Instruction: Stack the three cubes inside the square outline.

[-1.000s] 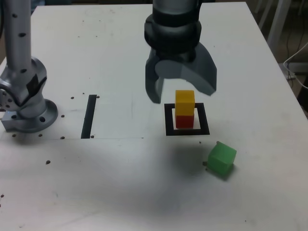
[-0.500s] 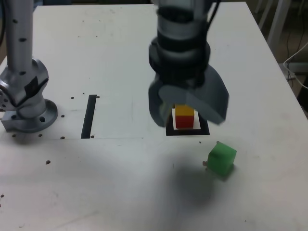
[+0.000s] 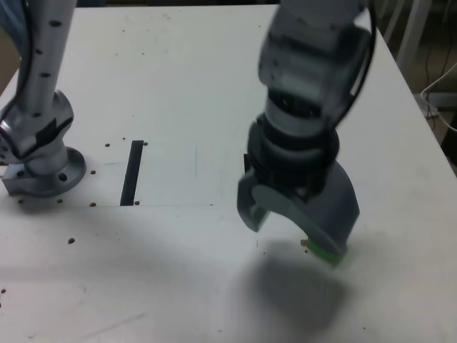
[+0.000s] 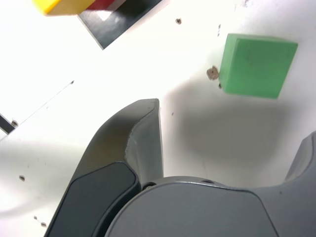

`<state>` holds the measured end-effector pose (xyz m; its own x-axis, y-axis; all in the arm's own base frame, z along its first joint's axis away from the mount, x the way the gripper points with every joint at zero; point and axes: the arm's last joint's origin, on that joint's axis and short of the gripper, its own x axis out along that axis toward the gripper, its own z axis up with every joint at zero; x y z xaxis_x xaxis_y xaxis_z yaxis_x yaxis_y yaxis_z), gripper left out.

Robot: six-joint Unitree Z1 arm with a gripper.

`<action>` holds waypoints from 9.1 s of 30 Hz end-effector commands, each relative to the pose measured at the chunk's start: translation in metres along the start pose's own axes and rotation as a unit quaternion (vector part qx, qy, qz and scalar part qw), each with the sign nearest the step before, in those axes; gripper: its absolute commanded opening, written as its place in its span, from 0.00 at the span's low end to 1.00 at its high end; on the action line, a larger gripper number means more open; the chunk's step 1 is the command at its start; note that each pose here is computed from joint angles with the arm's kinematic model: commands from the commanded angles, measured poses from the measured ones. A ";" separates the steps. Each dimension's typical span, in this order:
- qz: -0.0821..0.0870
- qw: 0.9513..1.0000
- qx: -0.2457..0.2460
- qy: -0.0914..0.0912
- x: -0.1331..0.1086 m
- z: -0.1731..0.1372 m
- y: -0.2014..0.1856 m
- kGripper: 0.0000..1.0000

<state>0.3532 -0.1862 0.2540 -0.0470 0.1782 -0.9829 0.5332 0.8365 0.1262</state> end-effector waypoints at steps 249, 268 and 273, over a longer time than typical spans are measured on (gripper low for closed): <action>-0.048 0.972 -0.231 0.022 -0.009 -0.265 0.052 0.99; -0.047 0.961 -0.273 -0.004 0.032 -0.276 0.036 0.99; -0.031 0.961 -0.275 -0.016 0.030 -0.284 0.034 0.99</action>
<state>0.1316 -0.0051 0.2657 -0.0420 0.1071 -0.9934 0.0044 0.9943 0.1070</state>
